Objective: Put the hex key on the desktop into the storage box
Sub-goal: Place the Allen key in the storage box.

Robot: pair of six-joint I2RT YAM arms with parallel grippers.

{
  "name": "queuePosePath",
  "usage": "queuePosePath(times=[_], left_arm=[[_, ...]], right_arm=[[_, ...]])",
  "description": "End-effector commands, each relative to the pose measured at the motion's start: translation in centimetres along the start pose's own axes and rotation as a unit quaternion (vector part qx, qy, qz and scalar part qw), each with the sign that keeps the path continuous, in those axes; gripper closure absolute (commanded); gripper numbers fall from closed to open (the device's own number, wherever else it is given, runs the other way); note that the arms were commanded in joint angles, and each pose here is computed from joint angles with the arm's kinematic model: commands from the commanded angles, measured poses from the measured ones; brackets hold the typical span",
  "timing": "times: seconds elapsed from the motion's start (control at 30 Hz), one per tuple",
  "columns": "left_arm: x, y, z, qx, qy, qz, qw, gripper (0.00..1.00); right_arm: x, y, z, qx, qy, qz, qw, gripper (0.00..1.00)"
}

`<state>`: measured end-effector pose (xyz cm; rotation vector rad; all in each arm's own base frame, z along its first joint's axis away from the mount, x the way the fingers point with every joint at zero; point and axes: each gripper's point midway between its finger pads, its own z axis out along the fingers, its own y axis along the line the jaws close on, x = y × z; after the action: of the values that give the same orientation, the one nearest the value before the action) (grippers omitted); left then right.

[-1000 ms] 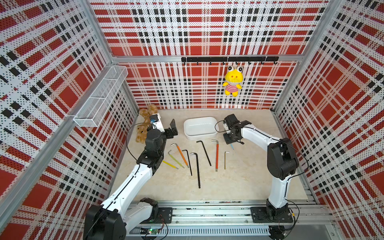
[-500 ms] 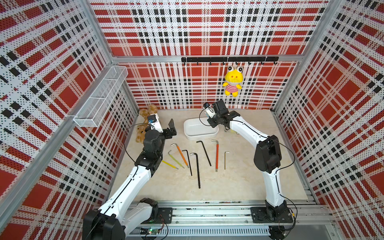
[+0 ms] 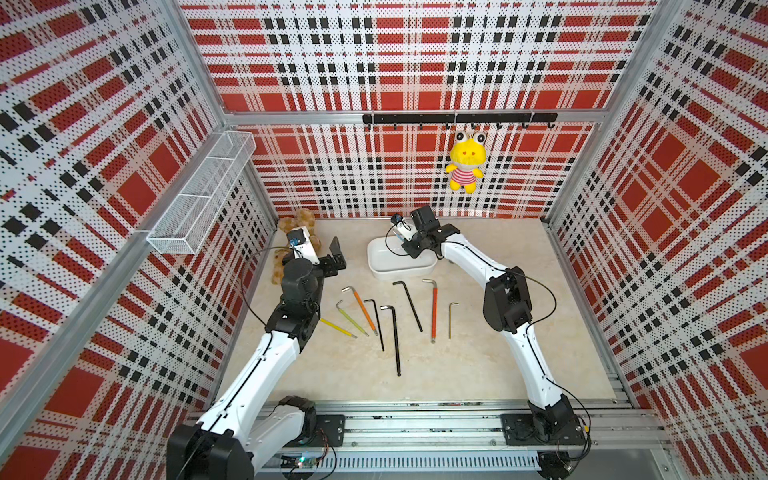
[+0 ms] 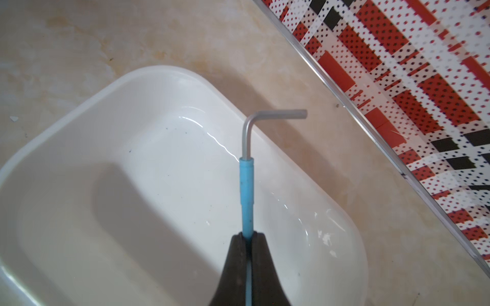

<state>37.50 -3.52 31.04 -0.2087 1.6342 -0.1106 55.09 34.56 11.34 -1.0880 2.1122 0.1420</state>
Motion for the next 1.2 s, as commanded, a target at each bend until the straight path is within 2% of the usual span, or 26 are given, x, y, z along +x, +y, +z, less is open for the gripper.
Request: queuePosePath(times=[0.0,0.53,0.57,0.6,0.7,0.9,1.07,1.17], left_arm=[[-2.0,-0.3,-0.1,0.007,-0.022,-0.003,1.000,0.01],[-2.5,-0.3,0.0,0.007,-0.025,-0.004,1.000,0.01],[-2.5,-0.3,0.0,0.007,-0.024,-0.003,1.000,0.01],[-2.7,-0.2,0.0,0.006,-0.026,-0.003,1.000,0.01],[-2.8,-0.4,0.0,0.008,-0.026,-0.002,1.000,0.01],[-3.0,-0.5,-0.2,0.012,-0.028,-0.004,1.000,0.01],[-2.8,-0.4,-0.2,0.012,-0.026,-0.017,0.999,0.01],[-2.3,-0.4,0.0,0.019,-0.016,-0.030,0.999,0.01]], right_arm=[[1.8,1.8,1.8,-0.025,0.026,-0.014,0.999,1.00],[4.2,2.7,4.0,-0.043,0.058,-0.008,0.997,0.98],[4.4,2.8,4.1,-0.045,0.062,-0.004,0.997,0.85],[4.3,2.8,3.9,-0.046,0.063,-0.001,0.997,0.77],[4.0,2.7,3.6,-0.042,0.058,0.003,0.997,0.64],[0.5,0.9,1.0,-0.010,0.015,0.021,1.000,0.54],[-4.1,-1.4,-4.8,0.034,-0.046,0.068,0.996,0.44],[-5.1,-3.1,-9.0,0.080,-0.068,0.106,0.989,0.34]])
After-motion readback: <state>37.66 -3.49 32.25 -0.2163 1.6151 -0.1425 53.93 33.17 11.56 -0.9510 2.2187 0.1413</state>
